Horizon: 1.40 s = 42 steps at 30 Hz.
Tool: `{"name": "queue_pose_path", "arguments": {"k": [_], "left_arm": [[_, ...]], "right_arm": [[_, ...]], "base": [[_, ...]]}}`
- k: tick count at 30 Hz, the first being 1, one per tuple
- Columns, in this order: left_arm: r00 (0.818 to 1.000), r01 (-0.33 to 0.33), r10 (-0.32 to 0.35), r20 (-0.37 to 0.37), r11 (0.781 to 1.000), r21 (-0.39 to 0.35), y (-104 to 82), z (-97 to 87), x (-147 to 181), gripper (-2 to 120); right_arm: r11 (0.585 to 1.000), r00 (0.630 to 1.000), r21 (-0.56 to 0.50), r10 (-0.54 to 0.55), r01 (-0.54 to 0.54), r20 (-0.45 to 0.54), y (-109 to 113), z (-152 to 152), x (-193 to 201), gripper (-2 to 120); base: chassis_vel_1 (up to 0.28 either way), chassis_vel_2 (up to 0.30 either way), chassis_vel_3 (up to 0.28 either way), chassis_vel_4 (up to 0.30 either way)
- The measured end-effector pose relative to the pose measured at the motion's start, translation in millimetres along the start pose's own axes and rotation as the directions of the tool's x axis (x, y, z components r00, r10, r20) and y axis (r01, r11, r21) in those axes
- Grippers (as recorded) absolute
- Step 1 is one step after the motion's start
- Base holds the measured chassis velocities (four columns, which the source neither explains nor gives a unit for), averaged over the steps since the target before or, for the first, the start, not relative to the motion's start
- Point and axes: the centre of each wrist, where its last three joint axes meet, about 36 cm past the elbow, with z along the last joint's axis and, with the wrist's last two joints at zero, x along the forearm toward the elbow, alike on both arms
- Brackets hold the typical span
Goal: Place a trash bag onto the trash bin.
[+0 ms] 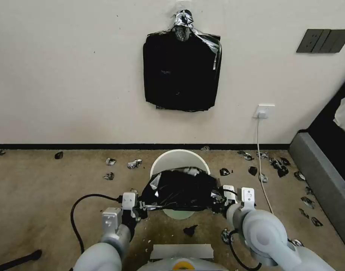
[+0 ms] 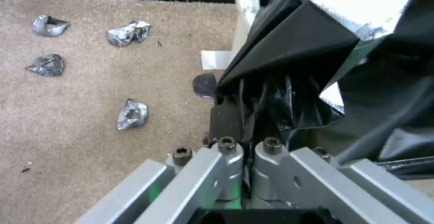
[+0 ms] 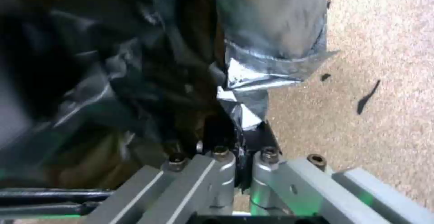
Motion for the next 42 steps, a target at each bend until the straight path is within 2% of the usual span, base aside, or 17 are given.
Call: {"name": "queue_pose_path", "arguments": {"k": [6, 13, 19, 20, 21, 23, 26, 27, 29, 31, 33, 34, 37, 38, 41, 42], "left_arm": [[1.0, 0.026, -0.026, -0.005, 1.0, -0.009, 8.2, 5.1, -13.4, 0], [0.996, 0.049, -0.047, 0.071, 0.999, -0.02, 18.5, 7.6, -25.9, 0], [0.996, 0.029, -0.028, 0.084, 1.0, -0.009, 18.6, 10.8, -25.0, 0], [0.996, 0.023, -0.023, 0.083, 1.0, -0.006, 17.6, 11.2, -23.4, 1], [0.997, 0.018, -0.018, 0.079, 1.0, -0.003, 16.1, 11.5, -21.0, 7], [0.997, 0.015, -0.015, 0.073, 1.0, -0.004, 14.9, 11.3, -18.6, 10], [0.999, 0.013, -0.012, 0.052, 1.0, -0.022, 12.4, 10.4, -11.8, 23], [0.999, 0.013, -0.012, 0.052, 1.0, -0.022, 12.4, 10.4, -11.8, 23], [0.999, 0.016, -0.014, 0.048, 0.999, -0.033, 11.9, 9.2, -9.0, 33], [0.999, 0.018, -0.016, 0.049, 0.999, -0.038, 12.3, 8.2, -7.9, 36], [0.999, 0.019, -0.017, 0.051, 0.999, -0.048, 13.4, 5.6, -5.2, 49], [0.999, 0.019, -0.017, 0.051, 0.999, -0.048, 13.4, 5.6, -5.2, 49], [0.999, 0.017, -0.015, 0.045, 0.998, -0.061, 14.0, 3.8, -2.3, 63], [0.999, 0.017, -0.015, 0.045, 0.998, -0.061, 14.0, 3.8, -2.3, 63], [0.999, 0.017, -0.014, 0.042, 0.998, -0.066, 13.5, 5.1, 0.6, 78], [0.999, 0.017, -0.014, 0.042, 0.998, -0.066, 13.5, 5.1, 0.6, 78]], "right_arm": [[1.0, 1.0, 0.014, 0.019, -0.019, 0.01, -5.0, -3.3, -17.9, 0], [0.999, 0.998, 0.048, 0.017, -0.02, 0.067, -12.3, -0.4, -23.8, 0], [0.998, 0.996, 0.06, -0.001, -0.004, 0.094, -12.7, 7.0, -19.7, 1], [0.998, 0.996, 0.061, -0.003, -0.003, 0.094, -13.6, 9.0, -17.2, 4], [0.998, 0.995, 0.061, -0.004, -0.002, 0.095, -14.9, 11.6, -13.5, 10], [0.998, 0.995, 0.062, -0.003, -0.003, 0.097, -16.2, 13.6, -10.2, 14], [0.998, 0.995, 0.063, -0.005, -0.001, 0.105, -19.7, 18.1, 0.8, 29], [0.998, 0.995, 0.063, -0.005, -0.001, 0.105, -19.7, 18.1, 0.8, 29], [0.998, 0.994, 0.064, -0.008, 0.001, 0.107, -20.9, 20.6, 6.6, 37], [0.998, 0.994, 0.066, -0.009, 0.002, 0.109, -21.4, 21.4, 8.9, 42], [0.998, 0.993, 0.066, -0.01, 0.003, 0.115, -22.3, 22.2, 13.7, 53], [0.998, 0.993, 0.066, -0.01, 0.003, 0.115, -22.3, 22.2, 13.7, 53], [0.998, 0.993, 0.062, -0.014, 0.006, 0.116, -22.4, 23.9, 17.9, 69], [0.998, 0.993, 0.062, -0.014, 0.006, 0.116, -22.4, 23.9, 17.9, 69], [0.998, 0.993, 0.059, -0.021, 0.014, 0.118, -21.1, 26.2, 23.6, 84], [0.998, 0.993, 0.059, -0.021, 0.014, 0.118, -21.1, 26.2, 23.6, 84]], "base": [[0.0, 0.0, 0.0, 0.0], [0.0, 0.0, 0.0, 0.0], [0.0, 0.0, 0.0, 0.0], [0.0, 0.0, 0.0, 0.0], [0.0, 0.0, 0.0, 0.0], [0.0, 0.0, 0.0, 0.0], [0.0, 0.0, 0.0, 0.0], [0.0, 0.0, 0.0, 0.0], [0.0, 0.0, 0.0, 0.0], [0.0, 0.0, 0.0, 0.0], [0.0, 0.0, 0.0, 0.0], [0.0, 0.0, 0.0, 0.0], [0.0, 0.0, 0.0, 0.0], [0.0, 0.0, 0.0, 0.0], [0.0, 0.0, 0.0, 0.0], [0.0, 0.0, 0.0, 0.0]]}}
